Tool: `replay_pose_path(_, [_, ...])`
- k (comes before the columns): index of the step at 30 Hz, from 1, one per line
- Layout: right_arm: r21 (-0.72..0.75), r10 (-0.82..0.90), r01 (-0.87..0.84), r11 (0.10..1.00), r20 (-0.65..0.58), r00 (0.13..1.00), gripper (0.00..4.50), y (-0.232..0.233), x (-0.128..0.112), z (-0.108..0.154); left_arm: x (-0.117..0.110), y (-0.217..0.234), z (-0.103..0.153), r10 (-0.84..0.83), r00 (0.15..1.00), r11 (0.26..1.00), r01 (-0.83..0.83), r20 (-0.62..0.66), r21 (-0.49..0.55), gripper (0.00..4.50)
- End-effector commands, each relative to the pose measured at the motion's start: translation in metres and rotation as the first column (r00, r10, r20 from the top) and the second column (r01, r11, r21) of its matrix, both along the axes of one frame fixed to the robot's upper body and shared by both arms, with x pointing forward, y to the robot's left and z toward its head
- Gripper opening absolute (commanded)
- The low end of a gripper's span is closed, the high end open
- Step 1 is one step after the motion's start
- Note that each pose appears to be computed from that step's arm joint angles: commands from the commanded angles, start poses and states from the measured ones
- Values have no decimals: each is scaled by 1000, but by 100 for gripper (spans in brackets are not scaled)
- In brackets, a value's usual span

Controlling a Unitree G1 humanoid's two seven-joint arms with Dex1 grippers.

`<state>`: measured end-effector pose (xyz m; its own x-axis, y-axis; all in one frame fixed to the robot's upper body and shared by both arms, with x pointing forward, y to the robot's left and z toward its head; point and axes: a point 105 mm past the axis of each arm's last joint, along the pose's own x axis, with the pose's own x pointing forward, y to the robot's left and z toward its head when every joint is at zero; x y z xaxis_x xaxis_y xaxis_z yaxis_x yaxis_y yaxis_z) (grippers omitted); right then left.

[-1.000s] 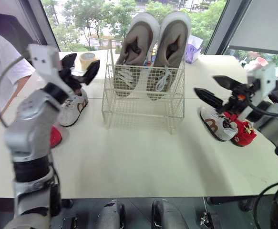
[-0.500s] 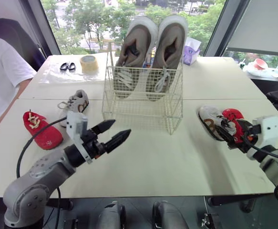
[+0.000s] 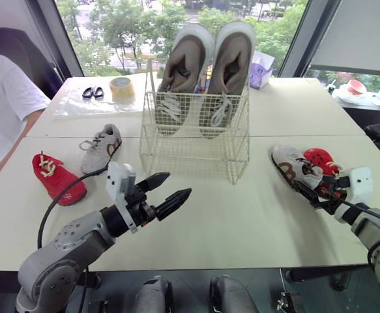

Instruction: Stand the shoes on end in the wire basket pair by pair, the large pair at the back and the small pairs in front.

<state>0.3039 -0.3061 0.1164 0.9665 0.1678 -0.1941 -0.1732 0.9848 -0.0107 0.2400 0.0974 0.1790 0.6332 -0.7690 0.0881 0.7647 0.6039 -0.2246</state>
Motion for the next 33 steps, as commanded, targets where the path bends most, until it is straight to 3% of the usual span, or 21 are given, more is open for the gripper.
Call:
replay_pose_path(1, [-4,14,-14,1000,29,999,450,0,7,6,1,1,5,25,999,1000,-25,38,2,427])
replay_pose_path(3, [4,28,-28,1000,18,999,450,4,11,2,3,1,5,35,999,999,-35,38,7,427])
replay_pose_path(6, [-7,26,-26,1000,1,1000,366,8,15,-8,3,3,4,40,998,999,-41,41,16,450])
replay_pose_path(12, [-17,11,-11,1000,12,1000,67,12,17,-12,0,4,5,11,1000,1000,-11,25,26,450])
replay_pose_path(14, [-16,-2,3,1000,71,997,1,14,20,3,-6,6,9,-52,999,999,52,-16,-13,450])
replay_pose_path(16, [-11,-16,18,1000,148,989,1,15,24,26,-11,12,15,-107,993,993,104,-47,-46,450])
replay_pose_path(19, [8,-49,50,999,348,936,1,18,33,92,-9,35,35,-155,986,984,147,-67,-104,450])
replay_pose_path(21, [24,-73,71,997,499,863,1,19,34,147,-1,52,57,-166,985,977,159,-41,-139,450])
replay_pose_path(25, [-20,-48,85,996,689,724,1,27,20,228,16,71,102,-164,985,968,171,51,-186,450])
replay_pose_path(30, [-209,156,23,978,797,583,1,62,-10,296,41,87,146,-112,985,956,143,133,-255,450])
replay_pose_path(33, [-442,422,-87,893,753,504,1,110,-30,320,55,95,172,-96,980,944,145,174,-296,450])
